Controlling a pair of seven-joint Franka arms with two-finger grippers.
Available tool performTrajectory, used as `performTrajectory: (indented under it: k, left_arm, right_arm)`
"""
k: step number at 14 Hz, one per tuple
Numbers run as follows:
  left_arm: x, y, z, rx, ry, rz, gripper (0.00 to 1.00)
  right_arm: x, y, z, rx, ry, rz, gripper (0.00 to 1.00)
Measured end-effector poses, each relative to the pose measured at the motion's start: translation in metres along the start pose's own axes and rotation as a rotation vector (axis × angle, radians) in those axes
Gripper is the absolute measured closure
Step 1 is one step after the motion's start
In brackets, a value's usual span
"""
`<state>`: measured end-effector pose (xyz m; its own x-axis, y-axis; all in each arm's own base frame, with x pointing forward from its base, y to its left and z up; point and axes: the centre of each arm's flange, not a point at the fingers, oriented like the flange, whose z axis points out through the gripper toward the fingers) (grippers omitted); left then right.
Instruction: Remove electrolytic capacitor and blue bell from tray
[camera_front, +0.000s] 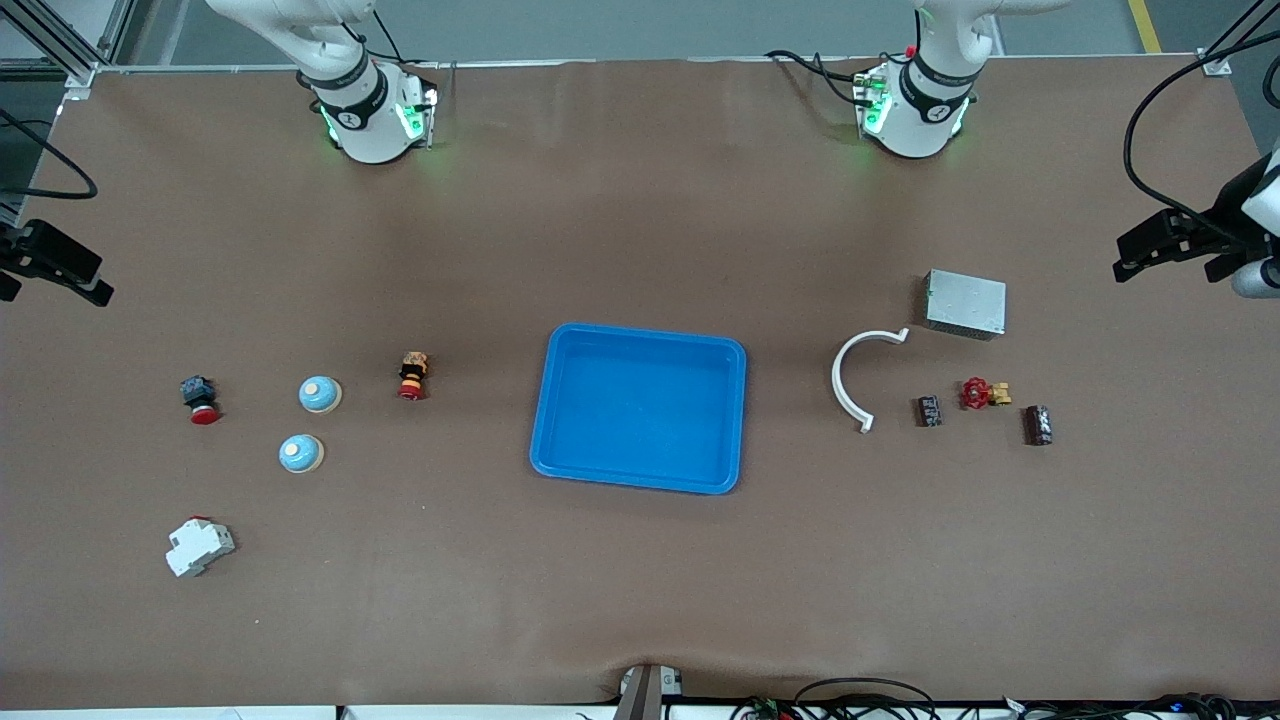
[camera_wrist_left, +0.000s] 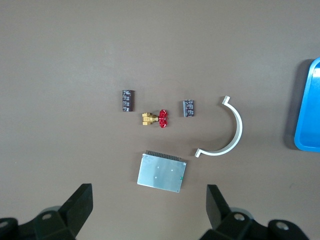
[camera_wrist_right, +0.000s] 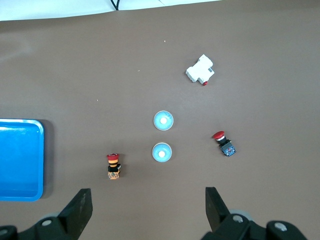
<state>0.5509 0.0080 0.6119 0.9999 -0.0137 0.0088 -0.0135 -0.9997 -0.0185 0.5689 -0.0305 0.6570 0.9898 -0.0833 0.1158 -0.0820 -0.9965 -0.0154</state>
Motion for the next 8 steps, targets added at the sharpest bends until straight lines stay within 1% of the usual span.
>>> performTrajectory:
  k: [3,6,8]
  left_arm:
    - [0.001,0.013,-0.011,0.0,0.023,-0.073,0.0]
    - [0.001,0.035,-0.017,-0.001,0.036,-0.051,0.0]
    - [0.001,0.038,-0.017,-0.001,0.035,-0.036,0.0]
  right_arm:
    - [0.0,0.0,0.0,0.0,0.0,0.0,0.0]
    - [0.001,0.0,0.0,0.0,0.009,0.0,0.0]
    - [0.001,-0.001,0.0,0.001,0.011,-0.002,0.0]
